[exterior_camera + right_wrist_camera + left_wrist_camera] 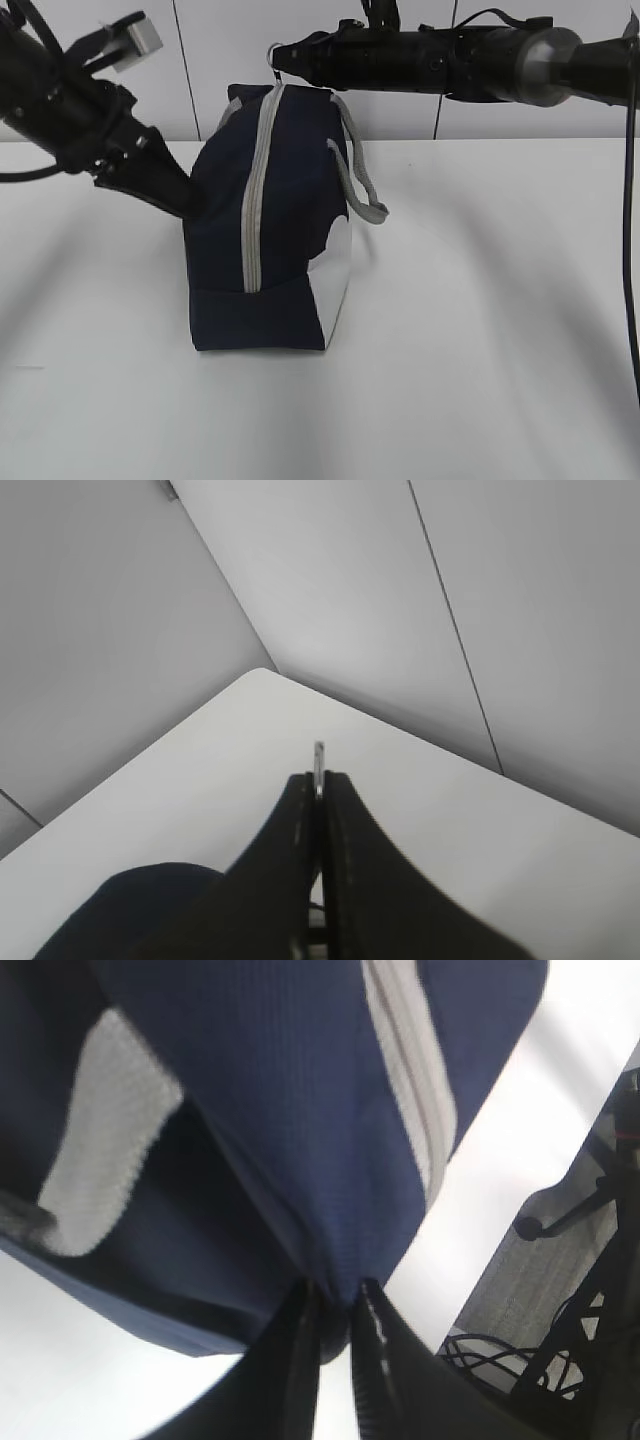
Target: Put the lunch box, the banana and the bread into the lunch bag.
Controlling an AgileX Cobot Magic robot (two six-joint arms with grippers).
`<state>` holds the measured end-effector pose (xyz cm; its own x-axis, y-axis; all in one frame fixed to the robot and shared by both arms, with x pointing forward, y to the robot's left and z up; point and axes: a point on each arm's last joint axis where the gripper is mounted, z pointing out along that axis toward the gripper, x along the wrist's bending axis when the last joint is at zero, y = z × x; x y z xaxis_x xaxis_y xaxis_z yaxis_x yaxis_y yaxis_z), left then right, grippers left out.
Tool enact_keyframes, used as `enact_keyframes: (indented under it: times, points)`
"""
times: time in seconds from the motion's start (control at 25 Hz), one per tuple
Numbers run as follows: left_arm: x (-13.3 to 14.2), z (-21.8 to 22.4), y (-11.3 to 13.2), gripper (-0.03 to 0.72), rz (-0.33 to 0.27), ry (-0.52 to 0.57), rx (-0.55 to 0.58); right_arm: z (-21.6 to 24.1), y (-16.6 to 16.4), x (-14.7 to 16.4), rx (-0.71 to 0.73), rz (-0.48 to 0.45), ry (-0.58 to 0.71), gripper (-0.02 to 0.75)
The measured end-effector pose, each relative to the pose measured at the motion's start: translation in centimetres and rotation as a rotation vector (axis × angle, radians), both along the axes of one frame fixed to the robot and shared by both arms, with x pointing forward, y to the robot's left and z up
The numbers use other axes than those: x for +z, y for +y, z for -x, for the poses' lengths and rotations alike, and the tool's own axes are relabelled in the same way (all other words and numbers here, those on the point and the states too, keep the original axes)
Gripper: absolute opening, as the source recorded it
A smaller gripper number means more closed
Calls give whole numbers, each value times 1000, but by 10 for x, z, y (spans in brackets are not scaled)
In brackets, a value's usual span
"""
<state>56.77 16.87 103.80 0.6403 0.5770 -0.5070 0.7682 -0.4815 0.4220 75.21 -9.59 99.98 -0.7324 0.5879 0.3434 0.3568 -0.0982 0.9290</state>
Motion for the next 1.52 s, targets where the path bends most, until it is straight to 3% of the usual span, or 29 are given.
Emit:
enact_keyframes:
  times: [0.24, 0.36, 0.56, 0.68, 0.8, 0.96, 1.2, 1.52]
  points:
    - [43, -15, -4, 255, 38, -98, 34, 2, 1, -1, 33, 23, 11, 6]
    - [57, -21, -5, 307, 53, -134, 71, 4, 2, -2, 50, 29, 9, 6]
    - [64, -44, 0, 321, 73, -229, 360, 4, 2, -2, 56, 34, 9, 6]
    - [69, -54, 3, 330, 117, -282, 491, 4, 2, -2, 56, 34, 11, 6]
    - [66, -61, 1, 366, 159, -276, 542, 4, 2, -2, 56, 36, 11, 6]
    - [44, -74, -2, 405, 161, -220, 569, 4, 2, -2, 57, 37, 12, 6]
    - [21, -89, -5, 413, 190, -171, 629, 4, 2, -2, 60, 40, 11, 6]
    - [18, -93, -5, 414, 220, -166, 668, 5, 2, -3, 63, 49, 10, 6]
